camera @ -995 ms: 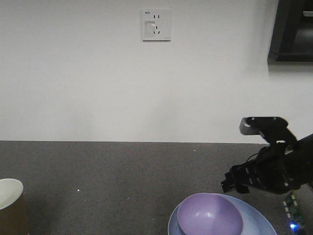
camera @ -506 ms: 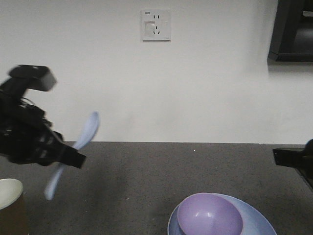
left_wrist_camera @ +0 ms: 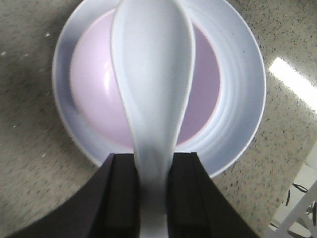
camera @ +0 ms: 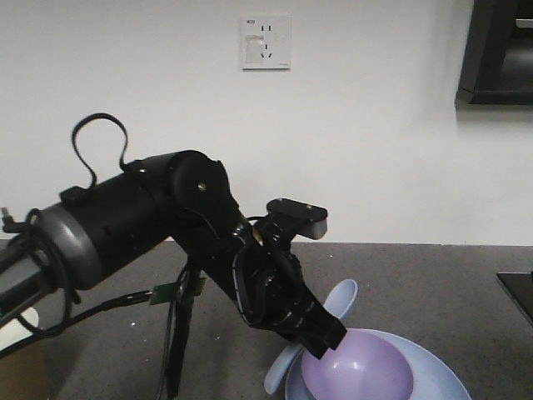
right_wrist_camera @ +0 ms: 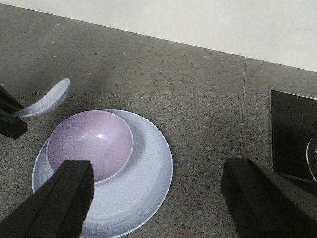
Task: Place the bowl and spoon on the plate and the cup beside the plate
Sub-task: 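Place the white spoon into the bowl with the left gripper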
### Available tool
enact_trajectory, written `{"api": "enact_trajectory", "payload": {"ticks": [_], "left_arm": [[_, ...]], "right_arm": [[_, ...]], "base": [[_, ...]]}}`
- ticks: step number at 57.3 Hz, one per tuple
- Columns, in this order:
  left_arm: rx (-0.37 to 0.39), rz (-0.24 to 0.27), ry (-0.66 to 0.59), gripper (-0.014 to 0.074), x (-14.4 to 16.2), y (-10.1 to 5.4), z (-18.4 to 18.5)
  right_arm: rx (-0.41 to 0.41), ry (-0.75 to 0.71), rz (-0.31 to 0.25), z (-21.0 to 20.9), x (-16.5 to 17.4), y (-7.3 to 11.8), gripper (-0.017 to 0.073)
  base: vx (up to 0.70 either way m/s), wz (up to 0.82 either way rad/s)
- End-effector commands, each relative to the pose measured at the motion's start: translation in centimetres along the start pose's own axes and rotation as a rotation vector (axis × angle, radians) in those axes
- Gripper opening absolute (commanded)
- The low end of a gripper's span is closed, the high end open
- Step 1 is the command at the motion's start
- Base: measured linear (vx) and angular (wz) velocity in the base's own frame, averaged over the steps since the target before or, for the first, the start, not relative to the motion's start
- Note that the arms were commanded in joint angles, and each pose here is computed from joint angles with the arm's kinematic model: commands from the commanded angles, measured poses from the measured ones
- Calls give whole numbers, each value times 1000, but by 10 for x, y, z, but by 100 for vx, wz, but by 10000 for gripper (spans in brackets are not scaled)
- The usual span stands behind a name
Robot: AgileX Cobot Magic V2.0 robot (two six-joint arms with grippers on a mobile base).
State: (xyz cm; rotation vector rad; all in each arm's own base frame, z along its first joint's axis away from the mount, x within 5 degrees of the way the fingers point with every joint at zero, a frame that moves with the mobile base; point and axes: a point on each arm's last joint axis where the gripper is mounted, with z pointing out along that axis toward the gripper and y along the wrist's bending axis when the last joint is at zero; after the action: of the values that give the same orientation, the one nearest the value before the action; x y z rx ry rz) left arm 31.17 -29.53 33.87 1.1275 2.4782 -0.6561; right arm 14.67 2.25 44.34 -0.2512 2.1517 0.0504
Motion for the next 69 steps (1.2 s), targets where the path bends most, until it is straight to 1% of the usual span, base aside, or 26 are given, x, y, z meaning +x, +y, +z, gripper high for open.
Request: {"api": "enact_trajectory", "payload": {"ticks": [1,6,11,17,24,32,44,48,52,58,66,69], "left_arm": [[30,-2,-86,0,-12,-13,-17],[36,-23,-34,0,-10,-10,1],[42,-33,7,3,-9,-7,13],[38,-46,17,8,-9,-3,24],[30,-42,4,45,-10,0,28],[36,-37,-9,149,-12,-1,28],[44,-37,-14,371,-12,-1,28],[46,-37,-12,423,-12,-2,28],[44,-35,-17,461,-12,-2,26],[42,-27,-31,490,-13,-5,19],[15,9,-61,489,-11,-13,-10],[-14,31,-65,489,-9,-16,-25]], "right_arm": [[23,-97,-7,-8,-11,-2,581],[23,-98,-11,-8,-11,-2,581],[23,-102,-11,-9,-12,-2,581],[23,-102,-11,-9,-12,-2,581],[23,-102,-11,-9,-12,-2,581],[23,-102,-11,-9,-12,-2,581],[23,-102,-11,-9,-12,-2,581],[23,-102,-11,-9,-12,-2,581],[23,-102,-11,-9,-12,-2,581],[24,-103,-11,-9,-12,-2,581],[24,-104,-11,-9,-12,-2,581],[24,-104,-11,-9,-12,-2,581]], "base": [[0,0],[0,0],[0,0],[0,0],[0,0],[0,0],[0,0],[0,0],[0,0],[0,0],[0,0],[0,0]]}}
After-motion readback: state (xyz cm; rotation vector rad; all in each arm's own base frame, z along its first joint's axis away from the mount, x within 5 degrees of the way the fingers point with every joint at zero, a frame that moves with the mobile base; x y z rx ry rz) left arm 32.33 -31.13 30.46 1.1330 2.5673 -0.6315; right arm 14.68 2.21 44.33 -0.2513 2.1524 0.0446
